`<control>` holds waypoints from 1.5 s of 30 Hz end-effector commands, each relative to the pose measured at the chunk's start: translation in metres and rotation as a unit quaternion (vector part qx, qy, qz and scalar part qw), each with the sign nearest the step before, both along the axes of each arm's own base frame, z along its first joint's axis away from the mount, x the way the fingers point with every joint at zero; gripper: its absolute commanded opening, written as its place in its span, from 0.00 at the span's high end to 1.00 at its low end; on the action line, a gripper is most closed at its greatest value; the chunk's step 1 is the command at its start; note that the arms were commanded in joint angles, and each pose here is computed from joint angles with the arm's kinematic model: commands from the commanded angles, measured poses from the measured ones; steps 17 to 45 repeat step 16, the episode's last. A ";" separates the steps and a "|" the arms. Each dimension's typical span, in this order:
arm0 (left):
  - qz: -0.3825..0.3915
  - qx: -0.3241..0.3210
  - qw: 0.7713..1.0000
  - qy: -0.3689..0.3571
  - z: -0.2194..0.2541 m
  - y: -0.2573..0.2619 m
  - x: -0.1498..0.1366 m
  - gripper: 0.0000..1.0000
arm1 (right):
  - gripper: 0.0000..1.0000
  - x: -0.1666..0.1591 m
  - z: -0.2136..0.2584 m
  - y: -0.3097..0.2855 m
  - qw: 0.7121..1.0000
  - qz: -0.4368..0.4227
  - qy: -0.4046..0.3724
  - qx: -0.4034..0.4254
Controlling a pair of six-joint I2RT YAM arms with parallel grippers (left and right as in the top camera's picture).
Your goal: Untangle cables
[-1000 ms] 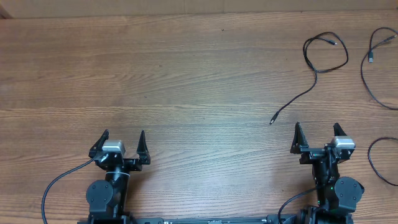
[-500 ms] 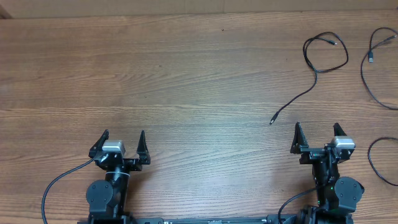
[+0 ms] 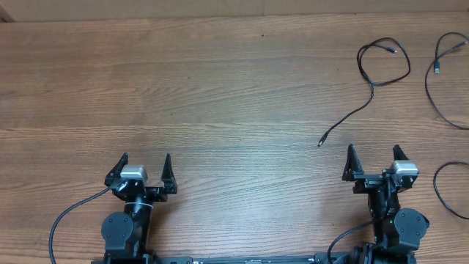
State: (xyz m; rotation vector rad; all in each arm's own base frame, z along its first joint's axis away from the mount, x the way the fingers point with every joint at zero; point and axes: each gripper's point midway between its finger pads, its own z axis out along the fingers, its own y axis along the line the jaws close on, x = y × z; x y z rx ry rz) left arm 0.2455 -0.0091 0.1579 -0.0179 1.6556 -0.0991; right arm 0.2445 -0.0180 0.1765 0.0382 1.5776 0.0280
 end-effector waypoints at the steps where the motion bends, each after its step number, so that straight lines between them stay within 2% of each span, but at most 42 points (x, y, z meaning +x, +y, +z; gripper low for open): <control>1: -0.002 0.000 1.000 -0.004 -0.001 0.000 0.000 0.00 | 0.00 0.000 -0.002 -0.003 1.000 -0.007 -0.001 0.001; 45: -0.002 0.000 1.000 -0.004 -0.001 0.000 0.000 0.00 | 0.00 0.000 -0.002 -0.003 1.000 -0.007 -0.001 0.001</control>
